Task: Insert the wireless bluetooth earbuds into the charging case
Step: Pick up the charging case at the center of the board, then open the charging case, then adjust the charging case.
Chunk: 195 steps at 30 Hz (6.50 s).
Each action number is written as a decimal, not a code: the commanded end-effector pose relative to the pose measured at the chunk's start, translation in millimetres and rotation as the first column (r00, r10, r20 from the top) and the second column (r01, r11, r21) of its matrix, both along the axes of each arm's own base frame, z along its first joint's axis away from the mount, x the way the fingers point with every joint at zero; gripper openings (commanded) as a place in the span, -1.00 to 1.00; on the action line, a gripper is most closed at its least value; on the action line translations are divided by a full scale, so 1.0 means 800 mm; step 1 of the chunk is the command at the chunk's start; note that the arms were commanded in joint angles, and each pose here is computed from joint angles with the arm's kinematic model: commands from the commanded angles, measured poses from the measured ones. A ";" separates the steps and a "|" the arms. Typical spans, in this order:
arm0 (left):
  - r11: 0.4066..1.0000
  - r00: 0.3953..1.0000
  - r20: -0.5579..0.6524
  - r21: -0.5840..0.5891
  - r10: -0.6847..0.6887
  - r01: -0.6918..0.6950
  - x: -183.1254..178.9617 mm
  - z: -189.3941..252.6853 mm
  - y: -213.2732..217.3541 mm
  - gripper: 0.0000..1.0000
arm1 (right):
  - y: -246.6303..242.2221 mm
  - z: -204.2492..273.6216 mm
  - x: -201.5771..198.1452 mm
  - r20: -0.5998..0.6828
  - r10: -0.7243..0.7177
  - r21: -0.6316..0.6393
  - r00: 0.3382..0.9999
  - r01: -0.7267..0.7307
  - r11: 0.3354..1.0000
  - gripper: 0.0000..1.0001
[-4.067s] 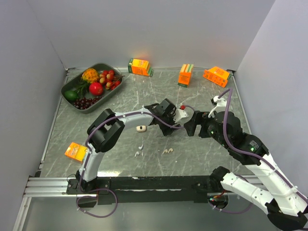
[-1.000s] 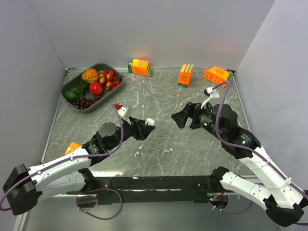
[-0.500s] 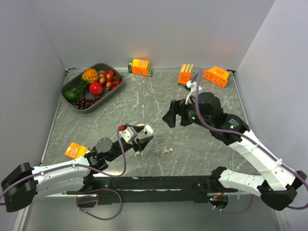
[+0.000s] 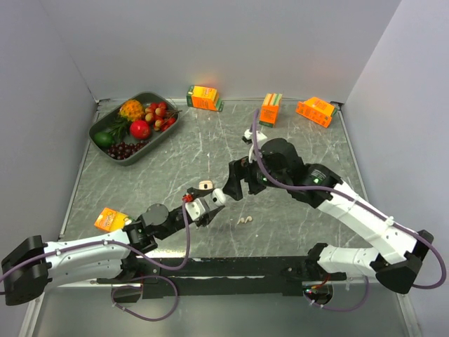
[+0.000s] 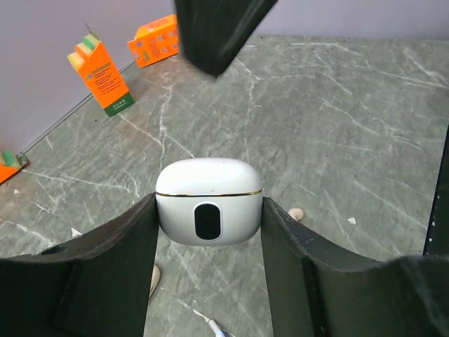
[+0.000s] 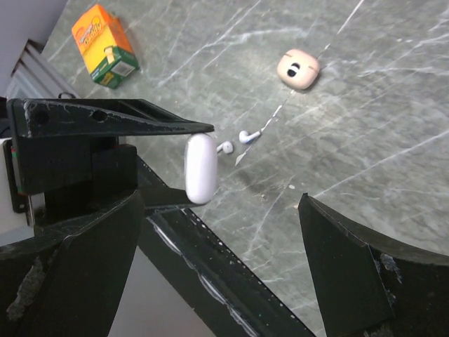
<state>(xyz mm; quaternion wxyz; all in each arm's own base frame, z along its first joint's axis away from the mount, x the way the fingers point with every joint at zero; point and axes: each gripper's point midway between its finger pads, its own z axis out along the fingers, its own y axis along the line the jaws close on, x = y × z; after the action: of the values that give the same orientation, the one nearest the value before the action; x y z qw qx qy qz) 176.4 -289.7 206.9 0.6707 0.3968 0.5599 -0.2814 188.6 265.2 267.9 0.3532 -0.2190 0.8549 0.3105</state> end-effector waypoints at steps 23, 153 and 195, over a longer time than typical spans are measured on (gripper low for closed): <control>0.990 0.998 0.019 -0.125 -0.065 0.067 -0.026 0.047 -0.005 -0.98 | 0.051 -0.039 -0.004 -0.059 0.090 -0.025 0.994 -0.091 0.996 0.98; 0.981 1.000 0.028 -0.196 -0.006 0.011 -0.025 0.071 0.021 -0.98 | 0.052 0.014 -0.005 -0.152 0.133 0.287 0.979 -0.086 0.954 0.72; 0.978 1.000 0.017 -0.209 -0.019 0.022 -0.028 0.077 0.020 -0.48 | 0.047 0.004 -0.010 -0.119 0.169 0.244 0.978 -0.137 0.960 -1.00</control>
<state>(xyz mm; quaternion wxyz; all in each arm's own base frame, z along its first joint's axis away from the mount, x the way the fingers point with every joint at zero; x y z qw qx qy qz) 157.6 -272.4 244.9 0.6994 0.3537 0.5338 -0.3176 182.2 308.9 241.1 0.2423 -0.1927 0.8430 0.4400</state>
